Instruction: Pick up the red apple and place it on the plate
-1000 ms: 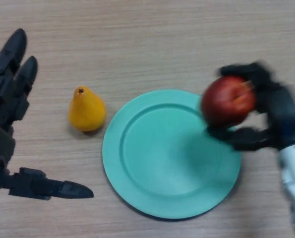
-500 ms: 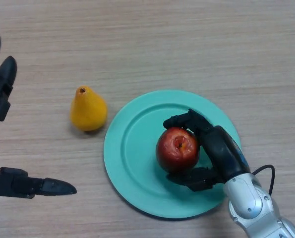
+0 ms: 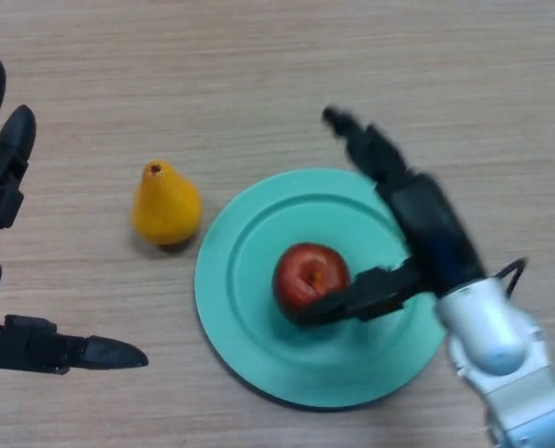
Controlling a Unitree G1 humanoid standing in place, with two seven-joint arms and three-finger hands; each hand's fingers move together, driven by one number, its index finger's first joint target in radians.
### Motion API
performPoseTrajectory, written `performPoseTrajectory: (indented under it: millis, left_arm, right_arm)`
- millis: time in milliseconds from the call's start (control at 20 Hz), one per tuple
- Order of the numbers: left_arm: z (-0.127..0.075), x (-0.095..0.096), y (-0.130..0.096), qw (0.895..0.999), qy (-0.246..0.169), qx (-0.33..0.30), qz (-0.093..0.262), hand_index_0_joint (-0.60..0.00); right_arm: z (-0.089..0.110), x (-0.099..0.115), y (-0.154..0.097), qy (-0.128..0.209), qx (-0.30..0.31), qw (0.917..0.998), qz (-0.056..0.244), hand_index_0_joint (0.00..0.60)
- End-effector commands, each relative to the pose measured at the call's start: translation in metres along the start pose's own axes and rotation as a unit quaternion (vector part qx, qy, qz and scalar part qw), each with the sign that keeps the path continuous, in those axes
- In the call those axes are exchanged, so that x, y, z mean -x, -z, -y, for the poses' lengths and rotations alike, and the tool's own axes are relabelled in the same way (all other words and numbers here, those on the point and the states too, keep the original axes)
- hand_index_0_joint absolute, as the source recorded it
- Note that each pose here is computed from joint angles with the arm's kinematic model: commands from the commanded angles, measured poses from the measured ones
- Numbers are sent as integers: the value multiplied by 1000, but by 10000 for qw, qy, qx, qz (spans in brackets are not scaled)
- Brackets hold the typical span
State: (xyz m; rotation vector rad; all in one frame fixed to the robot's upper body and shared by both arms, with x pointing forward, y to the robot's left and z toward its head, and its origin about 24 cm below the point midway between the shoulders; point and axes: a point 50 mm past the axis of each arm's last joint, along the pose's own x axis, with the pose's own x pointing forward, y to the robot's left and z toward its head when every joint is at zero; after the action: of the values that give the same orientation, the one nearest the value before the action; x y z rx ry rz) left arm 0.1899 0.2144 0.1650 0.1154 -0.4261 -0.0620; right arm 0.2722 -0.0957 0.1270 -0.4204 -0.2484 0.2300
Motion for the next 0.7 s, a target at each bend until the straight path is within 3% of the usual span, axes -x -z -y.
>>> performPoseTrajectory:
  millis: [50, 150, 350, 500, 700]
  left_arm:
    - [-1, -1, -33, 9933, 75, -453, 1058, 0]
    - [-1, -2, -33, 9933, 51, -464, 1058, 0]
    - [-2, -4, -37, 9931, 73, -448, 1078, 0]
    - [-2, -6, -39, 9930, 58, -389, 1113, 0]
    - [2, -7, -41, 9929, 89, -494, 1079, 0]
  right_arm:
    - [44, 7, -39, 673, -188, 9920, 1051, 0]
    - [58, 20, -43, 750, -140, 9898, 1203, 0]
    - [67, 50, -52, 718, -505, 9885, 1231, 0]
    - [68, 65, -66, 750, -638, 9848, 1432, 0]
    - [63, 77, -79, 633, -863, 9840, 1425, 0]
